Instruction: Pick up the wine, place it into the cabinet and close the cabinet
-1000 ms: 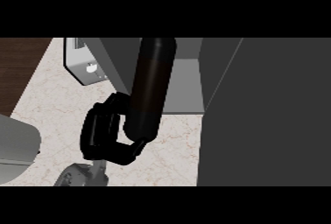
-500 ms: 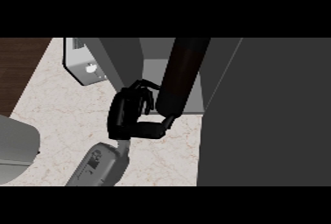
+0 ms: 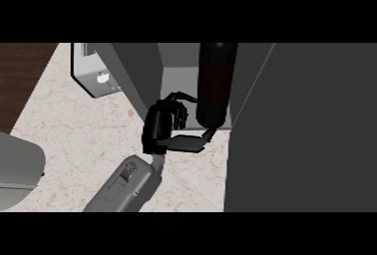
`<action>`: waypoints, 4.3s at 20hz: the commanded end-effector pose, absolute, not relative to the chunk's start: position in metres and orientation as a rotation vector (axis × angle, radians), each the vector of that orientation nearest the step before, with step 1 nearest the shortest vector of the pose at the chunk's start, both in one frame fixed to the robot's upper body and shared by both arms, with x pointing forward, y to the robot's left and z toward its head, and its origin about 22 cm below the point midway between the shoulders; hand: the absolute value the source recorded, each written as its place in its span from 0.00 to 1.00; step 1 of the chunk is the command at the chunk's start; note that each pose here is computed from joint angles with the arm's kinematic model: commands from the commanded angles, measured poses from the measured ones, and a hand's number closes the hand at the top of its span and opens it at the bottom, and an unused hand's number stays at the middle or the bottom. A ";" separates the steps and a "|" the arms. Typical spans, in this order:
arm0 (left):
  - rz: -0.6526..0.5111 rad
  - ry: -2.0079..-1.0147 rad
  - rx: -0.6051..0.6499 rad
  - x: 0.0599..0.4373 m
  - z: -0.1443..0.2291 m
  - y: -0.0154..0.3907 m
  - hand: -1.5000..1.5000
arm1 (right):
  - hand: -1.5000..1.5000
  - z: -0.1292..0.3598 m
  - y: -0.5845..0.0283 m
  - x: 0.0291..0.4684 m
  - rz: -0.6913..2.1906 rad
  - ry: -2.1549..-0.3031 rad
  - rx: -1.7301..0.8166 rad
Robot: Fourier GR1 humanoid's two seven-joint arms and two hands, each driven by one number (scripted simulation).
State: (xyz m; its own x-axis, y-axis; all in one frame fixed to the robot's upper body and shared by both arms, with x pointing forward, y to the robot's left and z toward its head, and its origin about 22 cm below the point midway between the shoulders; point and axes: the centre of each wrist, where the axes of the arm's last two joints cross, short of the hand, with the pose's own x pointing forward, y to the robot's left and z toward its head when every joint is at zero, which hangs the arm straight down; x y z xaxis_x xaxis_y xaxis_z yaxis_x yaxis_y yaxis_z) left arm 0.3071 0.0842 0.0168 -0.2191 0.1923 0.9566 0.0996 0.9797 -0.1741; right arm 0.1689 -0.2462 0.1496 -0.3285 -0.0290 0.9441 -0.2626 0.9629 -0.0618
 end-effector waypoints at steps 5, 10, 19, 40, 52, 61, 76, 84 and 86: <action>0.110 -1.757 -0.162 0.317 0.003 0.072 1.00 | 0.00 0.141 -0.266 0.184 0.221 -1.925 0.201; 0.125 -1.727 -0.172 0.309 -0.027 0.086 1.00 | 0.00 0.136 -0.252 0.185 0.253 -1.894 0.203; 0.249 -1.682 -0.228 0.323 -0.057 0.106 1.00 | 0.00 0.139 -0.252 0.171 0.238 -1.876 0.219; 0.253 -1.682 -0.268 0.383 -0.024 0.095 1.00 | 0.00 0.147 -0.244 0.166 0.239 -1.873 0.258; 0.236 -1.610 -0.175 0.399 -0.018 0.105 1.00 | 0.00 0.146 -0.240 0.185 0.241 -1.890 0.252; 0.314 -1.660 -0.148 0.395 -0.031 0.116 1.00 | 0.00 0.141 -0.236 0.186 0.242 -1.890 0.276; 0.309 -1.855 -0.169 0.392 -0.034 0.132 0.00 | 0.00 0.153 -0.254 0.170 0.236 -1.901 0.208; 0.243 -1.846 -0.177 0.381 -0.036 0.126 0.00 | 0.00 0.149 -0.253 0.182 0.212 -1.895 0.200; 0.209 -1.861 -0.190 0.381 -0.033 0.130 0.00 | 0.00 0.154 -0.252 0.176 0.251 -1.896 0.220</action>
